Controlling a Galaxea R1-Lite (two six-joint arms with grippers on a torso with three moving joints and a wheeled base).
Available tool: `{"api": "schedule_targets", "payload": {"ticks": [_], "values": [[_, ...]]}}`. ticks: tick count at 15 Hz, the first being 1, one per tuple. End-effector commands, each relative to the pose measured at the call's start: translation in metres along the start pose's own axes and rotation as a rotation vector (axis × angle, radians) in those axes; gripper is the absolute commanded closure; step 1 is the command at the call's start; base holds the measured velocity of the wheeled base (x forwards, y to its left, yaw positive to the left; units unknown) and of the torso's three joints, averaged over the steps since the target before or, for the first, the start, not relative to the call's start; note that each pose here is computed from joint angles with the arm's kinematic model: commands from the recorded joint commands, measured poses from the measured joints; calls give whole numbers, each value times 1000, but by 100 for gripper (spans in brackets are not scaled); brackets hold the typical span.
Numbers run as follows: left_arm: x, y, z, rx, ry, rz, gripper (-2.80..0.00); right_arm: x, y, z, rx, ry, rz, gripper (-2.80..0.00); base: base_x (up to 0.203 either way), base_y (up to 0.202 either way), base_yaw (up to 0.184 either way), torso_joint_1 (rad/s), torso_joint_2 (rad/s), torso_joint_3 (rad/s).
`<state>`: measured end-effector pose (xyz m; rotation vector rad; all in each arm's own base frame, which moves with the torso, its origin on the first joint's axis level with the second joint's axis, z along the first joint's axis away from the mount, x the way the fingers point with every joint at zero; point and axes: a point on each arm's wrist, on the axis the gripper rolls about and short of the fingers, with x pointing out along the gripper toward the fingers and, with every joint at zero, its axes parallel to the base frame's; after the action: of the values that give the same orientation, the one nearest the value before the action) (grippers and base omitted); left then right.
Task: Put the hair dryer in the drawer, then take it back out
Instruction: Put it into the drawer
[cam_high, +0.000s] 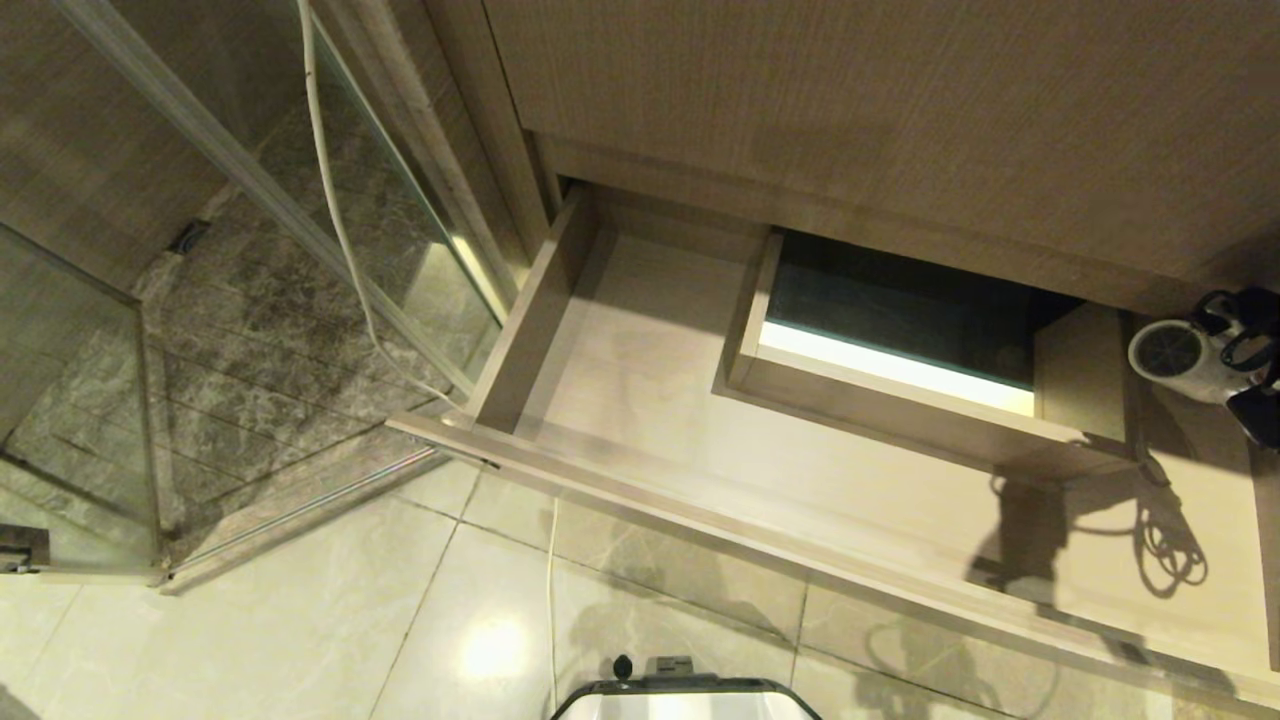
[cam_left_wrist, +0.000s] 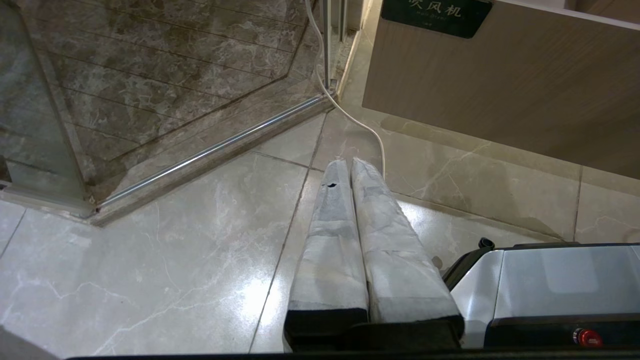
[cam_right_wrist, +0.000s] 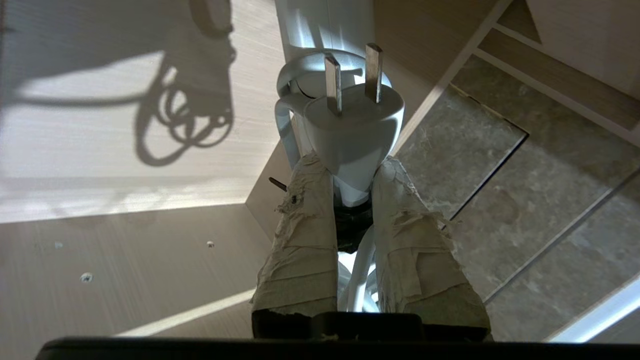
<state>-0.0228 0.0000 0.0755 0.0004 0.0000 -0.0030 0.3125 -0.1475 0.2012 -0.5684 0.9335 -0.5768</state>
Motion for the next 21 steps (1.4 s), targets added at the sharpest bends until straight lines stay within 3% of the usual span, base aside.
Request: {"api": "schedule_targets", "payload": {"ticks": [1,7,14,15,21], "values": [[0,0,0,0,2,0,0,7,3,2,-4,6,2,0,0,0,0,0,0,0],[0,0,0,0,2,0,0,21,2,5,-3,22,3,0,0,0,0,0,0,0],[0,0,0,0,2,0,0,29,-1,-1,-58,49,9,0,0,0,0,0,0,0],[0,0,0,0,2,0,0,29,-2,-2,-70,50,8,-280,0,0,0,0,0,0],[0,0,0,0,0,0,0,24,-3,-4,-83,43,15,-280,0,0,0,0,0,0]]}}
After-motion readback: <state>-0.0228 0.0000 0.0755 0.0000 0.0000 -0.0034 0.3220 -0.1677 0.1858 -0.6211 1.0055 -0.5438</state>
